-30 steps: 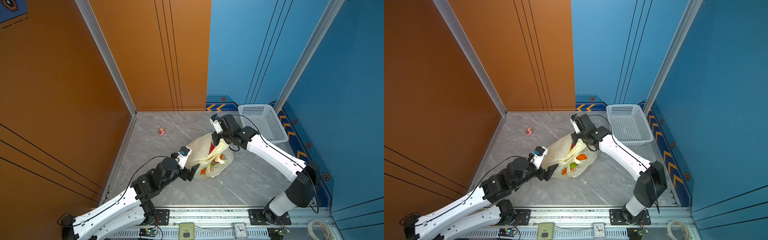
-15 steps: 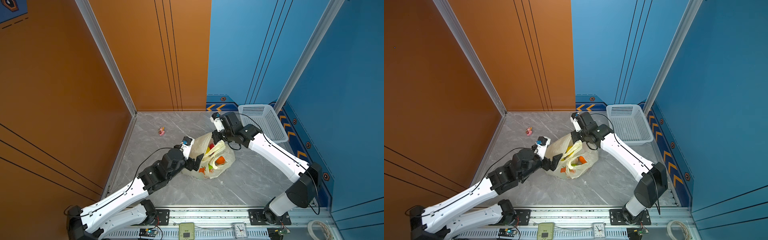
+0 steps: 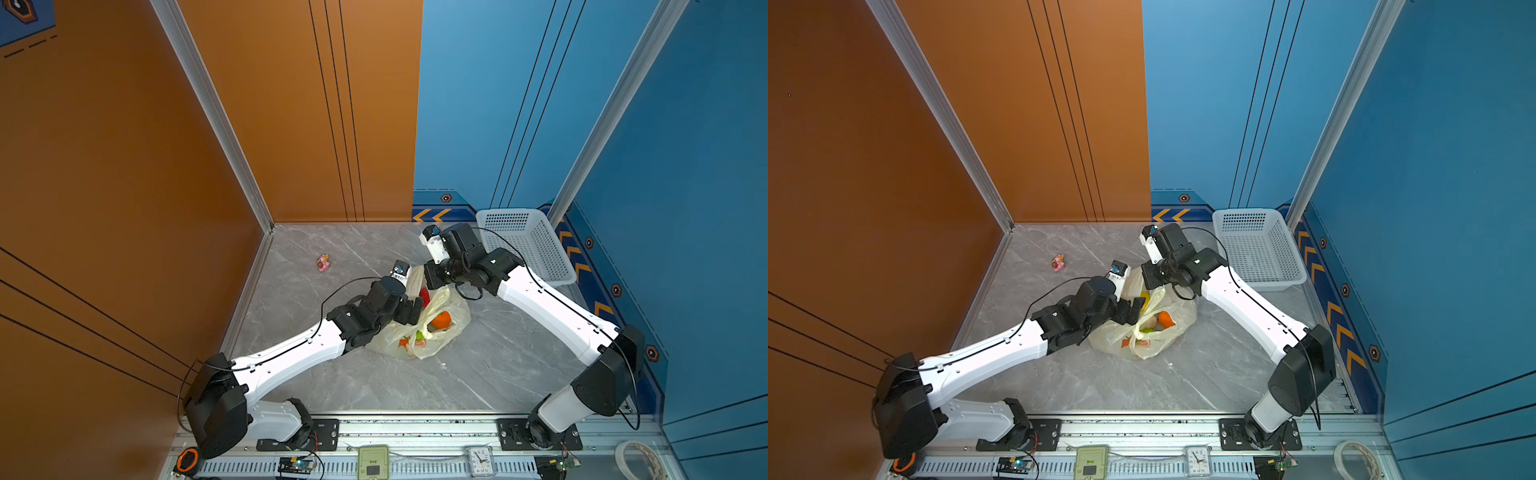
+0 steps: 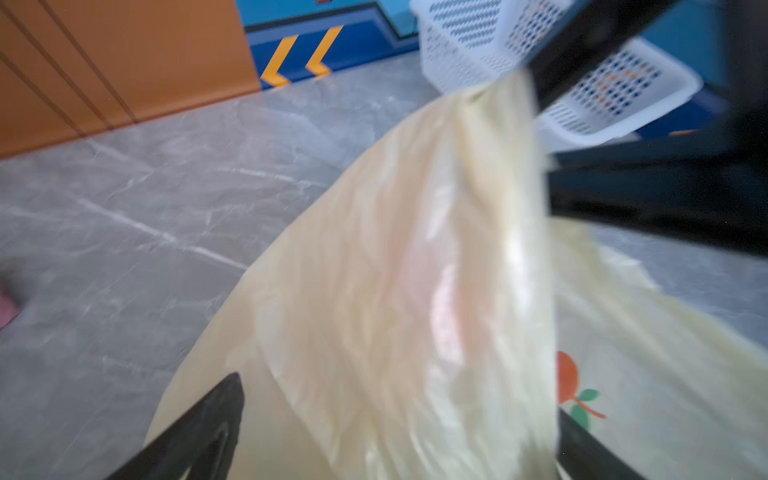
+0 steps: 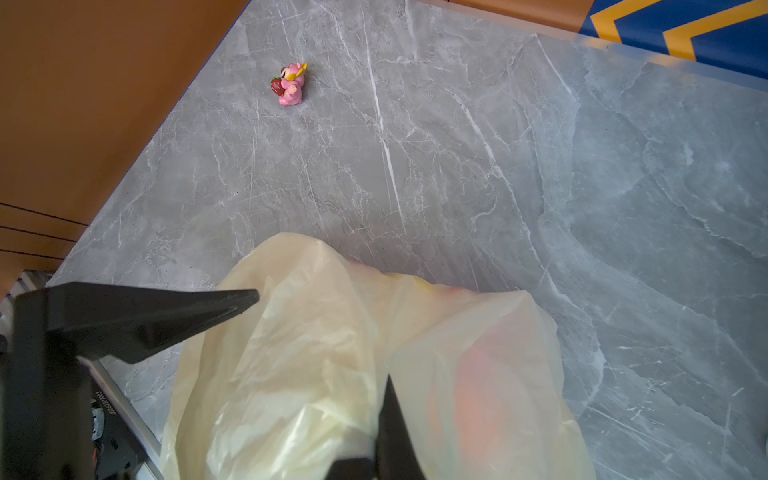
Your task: Untie the knot of the plastic bag and take out the fruit
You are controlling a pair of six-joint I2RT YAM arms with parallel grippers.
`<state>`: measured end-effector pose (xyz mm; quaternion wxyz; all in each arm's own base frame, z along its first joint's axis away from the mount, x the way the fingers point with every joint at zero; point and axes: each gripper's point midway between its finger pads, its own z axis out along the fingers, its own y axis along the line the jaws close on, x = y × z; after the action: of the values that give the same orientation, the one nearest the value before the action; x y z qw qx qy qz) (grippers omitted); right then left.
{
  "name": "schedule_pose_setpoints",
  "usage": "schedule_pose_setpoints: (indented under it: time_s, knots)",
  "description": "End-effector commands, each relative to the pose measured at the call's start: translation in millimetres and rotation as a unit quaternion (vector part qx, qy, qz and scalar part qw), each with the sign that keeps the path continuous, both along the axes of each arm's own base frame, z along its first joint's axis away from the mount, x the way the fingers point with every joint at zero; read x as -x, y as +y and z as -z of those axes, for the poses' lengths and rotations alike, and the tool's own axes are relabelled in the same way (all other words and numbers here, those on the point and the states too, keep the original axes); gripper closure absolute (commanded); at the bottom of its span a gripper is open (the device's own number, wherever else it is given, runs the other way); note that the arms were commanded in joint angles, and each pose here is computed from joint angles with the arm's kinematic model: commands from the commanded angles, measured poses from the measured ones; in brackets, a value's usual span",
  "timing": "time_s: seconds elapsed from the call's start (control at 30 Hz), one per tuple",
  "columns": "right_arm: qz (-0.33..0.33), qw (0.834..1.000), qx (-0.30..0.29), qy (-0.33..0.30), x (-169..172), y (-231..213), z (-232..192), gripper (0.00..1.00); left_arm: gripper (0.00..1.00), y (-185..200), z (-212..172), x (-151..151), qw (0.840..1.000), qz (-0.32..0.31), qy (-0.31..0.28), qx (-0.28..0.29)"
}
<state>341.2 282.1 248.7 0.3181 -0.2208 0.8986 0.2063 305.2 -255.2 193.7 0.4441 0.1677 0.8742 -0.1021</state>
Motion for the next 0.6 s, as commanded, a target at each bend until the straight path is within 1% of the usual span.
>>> schedule_pose_setpoints:
  time_s: [0.0, 0.13, 0.17, 0.23, 0.3, 0.37, 0.43, 0.5, 0.57]
  knots:
    - [0.007, 1.0, -0.023, -0.009, 3.9, -11.0, -21.9, 1.0, 0.02, 61.7, 10.2, 2.8, 0.988, -0.104, 0.017, -0.11]
    - [0.009, 1.0, -0.027, -0.004, 2.6, -18.5, -20.2, 1.0, 0.02, 102.3, 23.1, 16.0, 0.971, -0.142, 0.037, -0.187]
    - [0.009, 1.0, -0.026, -0.003, 1.6, -19.7, -19.6, 1.0, 0.0, 111.4, 26.4, 19.5, 0.967, -0.151, 0.044, -0.2]
    - [0.011, 1.0, -0.027, -0.003, -0.6, -22.4, -19.2, 1.0, 0.04, 126.1, 28.7, 26.3, 0.961, -0.166, 0.05, -0.216]
    - [0.013, 1.0, -0.028, -0.002, -3.1, -25.1, -18.9, 1.0, 0.1, 136.8, 26.8, 32.2, 0.958, -0.177, 0.05, -0.221]
    - [0.017, 0.999, -0.029, 0.0, -6.0, -29.0, -18.3, 1.0, 0.23, 152.2, 18.9, 35.7, 0.951, -0.199, 0.038, -0.235]
    - [0.02, 0.999, -0.03, 0.001, -8.7, -32.4, -17.6, 1.0, 0.31, 163.7, 17.2, 40.1, 0.945, -0.213, 0.038, -0.246]
    - [0.021, 0.999, -0.032, 0.002, -10.5, -34.0, -17.8, 1.0, 0.37, 170.1, 18.4, 42.4, 0.944, -0.22, 0.042, -0.243]
    - [0.017, 0.999, -0.034, 0.005, -11.2, -32.6, -16.9, 1.0, 0.41, 169.4, 18.6, 42.6, 0.947, -0.221, 0.044, -0.229]
